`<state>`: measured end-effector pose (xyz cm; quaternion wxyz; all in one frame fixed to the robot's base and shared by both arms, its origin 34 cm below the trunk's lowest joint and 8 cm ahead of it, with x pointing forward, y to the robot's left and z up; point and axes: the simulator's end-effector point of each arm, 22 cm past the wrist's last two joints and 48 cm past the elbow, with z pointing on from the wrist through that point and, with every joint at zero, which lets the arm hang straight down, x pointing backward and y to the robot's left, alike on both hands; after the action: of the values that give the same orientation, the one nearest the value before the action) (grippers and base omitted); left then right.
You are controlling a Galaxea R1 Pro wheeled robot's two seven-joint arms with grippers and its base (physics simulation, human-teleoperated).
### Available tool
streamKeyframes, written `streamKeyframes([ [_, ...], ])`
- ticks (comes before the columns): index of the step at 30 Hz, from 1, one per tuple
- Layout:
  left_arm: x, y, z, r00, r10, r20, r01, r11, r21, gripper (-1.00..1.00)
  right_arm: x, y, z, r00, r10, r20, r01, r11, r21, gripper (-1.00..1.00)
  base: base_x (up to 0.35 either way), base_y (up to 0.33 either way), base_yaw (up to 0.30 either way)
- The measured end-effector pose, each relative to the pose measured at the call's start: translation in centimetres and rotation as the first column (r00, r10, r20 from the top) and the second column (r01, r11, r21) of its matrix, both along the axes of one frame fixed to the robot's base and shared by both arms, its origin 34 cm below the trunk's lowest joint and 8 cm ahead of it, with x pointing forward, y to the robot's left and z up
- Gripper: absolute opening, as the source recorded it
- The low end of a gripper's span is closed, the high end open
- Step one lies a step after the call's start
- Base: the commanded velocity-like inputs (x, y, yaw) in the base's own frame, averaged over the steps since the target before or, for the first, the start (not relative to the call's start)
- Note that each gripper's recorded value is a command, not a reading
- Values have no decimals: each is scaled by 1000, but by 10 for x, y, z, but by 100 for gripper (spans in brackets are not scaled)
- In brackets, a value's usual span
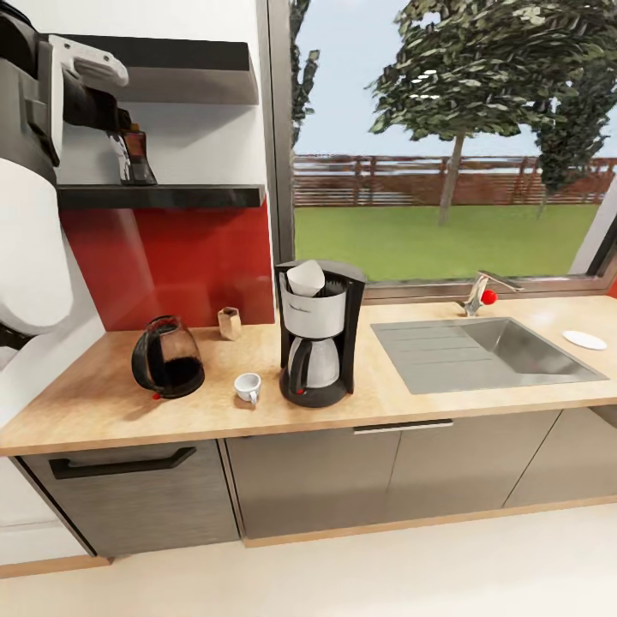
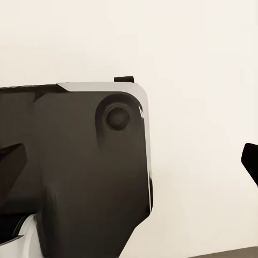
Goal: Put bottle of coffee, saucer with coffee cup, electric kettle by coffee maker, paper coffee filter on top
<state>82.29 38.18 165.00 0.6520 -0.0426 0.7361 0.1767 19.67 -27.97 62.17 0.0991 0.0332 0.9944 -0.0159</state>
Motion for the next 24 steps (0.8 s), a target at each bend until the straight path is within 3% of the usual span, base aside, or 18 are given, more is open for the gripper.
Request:
streamKeyframes([
  [4,-2,9,0,999,38,10,-38,999,1,100,0,0,0,1000,0,0,0,1000,0,100,0,0,0],
  [6,0,11,4,998,41,41,-42,999,19,100,0,0,0,1000,0,-1,0,1000,0,100,0,0,0],
  [7,3,12,13,995,28,93,-31,999,33,100,-1,0,0,1000,0,-2,0,1000,0,100,0,0,0],
  [11,7,16,16,990,9,140,-8,1000,-7,100,-1,0,0,1000,0,-2,0,1000,0,100,0,0,0],
  [14,18,18,9,989,15,150,-13,1000,-18,100,-1,0,0,1000,0,-2,0,1000,-1,100,0,0,0],
  [19,46,8,-13,989,46,142,-48,999,12,100,-1,-1,0,1000,0,-2,0,1000,-1,100,0,0,0],
  [24,63,-5,-34,989,41,144,-31,997,-69,100,-1,-1,0,1000,0,-2,0,1000,-2,100,0,0,0],
])
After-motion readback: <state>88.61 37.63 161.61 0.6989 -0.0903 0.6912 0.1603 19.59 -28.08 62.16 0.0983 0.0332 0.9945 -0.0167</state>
